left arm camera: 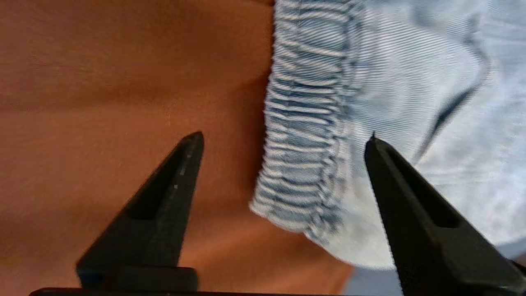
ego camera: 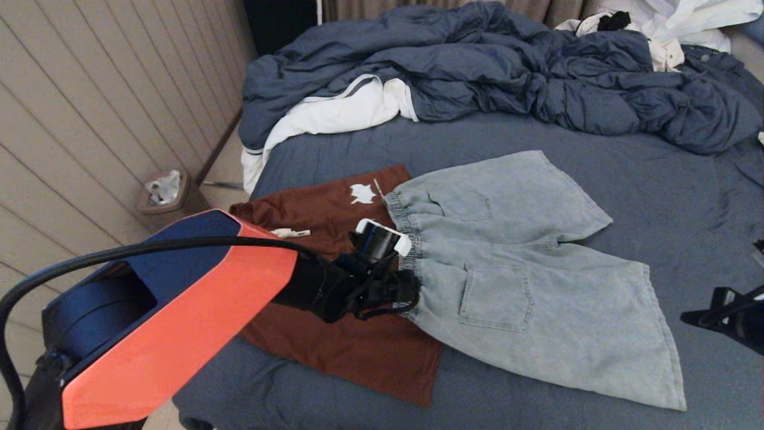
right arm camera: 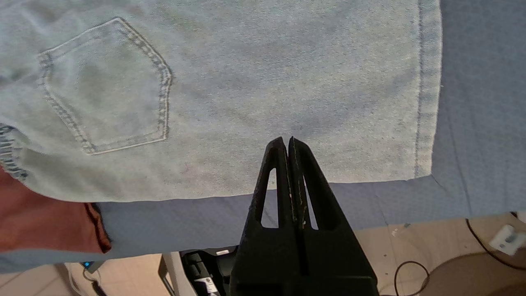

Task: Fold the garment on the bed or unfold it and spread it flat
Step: Fold the blue shorts

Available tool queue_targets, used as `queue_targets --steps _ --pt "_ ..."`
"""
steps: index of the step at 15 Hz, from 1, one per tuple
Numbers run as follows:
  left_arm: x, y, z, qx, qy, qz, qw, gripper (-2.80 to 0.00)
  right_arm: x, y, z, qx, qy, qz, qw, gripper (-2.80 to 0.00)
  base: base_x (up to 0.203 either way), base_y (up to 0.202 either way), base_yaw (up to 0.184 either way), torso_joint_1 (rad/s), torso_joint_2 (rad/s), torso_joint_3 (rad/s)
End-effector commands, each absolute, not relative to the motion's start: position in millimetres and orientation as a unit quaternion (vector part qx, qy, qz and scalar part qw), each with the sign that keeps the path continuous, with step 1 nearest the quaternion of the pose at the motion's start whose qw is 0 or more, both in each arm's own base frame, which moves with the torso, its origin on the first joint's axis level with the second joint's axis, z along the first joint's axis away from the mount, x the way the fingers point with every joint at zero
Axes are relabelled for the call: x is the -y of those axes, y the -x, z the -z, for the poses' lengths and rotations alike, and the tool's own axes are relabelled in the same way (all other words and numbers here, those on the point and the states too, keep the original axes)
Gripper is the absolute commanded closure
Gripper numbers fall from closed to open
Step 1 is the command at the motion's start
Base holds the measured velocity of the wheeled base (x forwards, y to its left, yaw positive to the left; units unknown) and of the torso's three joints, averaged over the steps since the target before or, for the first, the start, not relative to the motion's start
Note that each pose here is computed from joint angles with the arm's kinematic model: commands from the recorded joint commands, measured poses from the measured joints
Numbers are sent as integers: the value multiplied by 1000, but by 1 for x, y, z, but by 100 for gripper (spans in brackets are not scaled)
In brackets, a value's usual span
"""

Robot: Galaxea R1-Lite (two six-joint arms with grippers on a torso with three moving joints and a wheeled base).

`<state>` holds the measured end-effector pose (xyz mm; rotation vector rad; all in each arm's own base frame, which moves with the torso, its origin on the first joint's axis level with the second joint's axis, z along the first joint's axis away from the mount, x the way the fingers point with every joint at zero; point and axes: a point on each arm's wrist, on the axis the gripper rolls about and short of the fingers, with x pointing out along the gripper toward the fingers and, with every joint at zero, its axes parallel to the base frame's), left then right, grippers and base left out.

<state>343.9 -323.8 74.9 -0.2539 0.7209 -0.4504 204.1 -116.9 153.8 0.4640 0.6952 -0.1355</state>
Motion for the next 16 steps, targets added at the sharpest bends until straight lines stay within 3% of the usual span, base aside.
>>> queue_targets --steps 1,7,8,16 --pt "332 -348 -59 -357 118 216 901 -280 117 -204 -152 -334 -227 57 913 0 0 0 0 0 0 0" --pt "359 -340 -50 -354 115 240 896 -280 118 -205 -149 -330 -227 56 915 0 0 0 0 0 0 0" --pt "361 -340 -51 -353 115 241 896 0 119 -206 -148 -331 -228 57 914 0 0 0 0 0 0 0" --pt "359 -339 -54 -348 116 238 900 0 137 -209 -106 -386 -252 77 884 0 0 0 0 0 0 0"
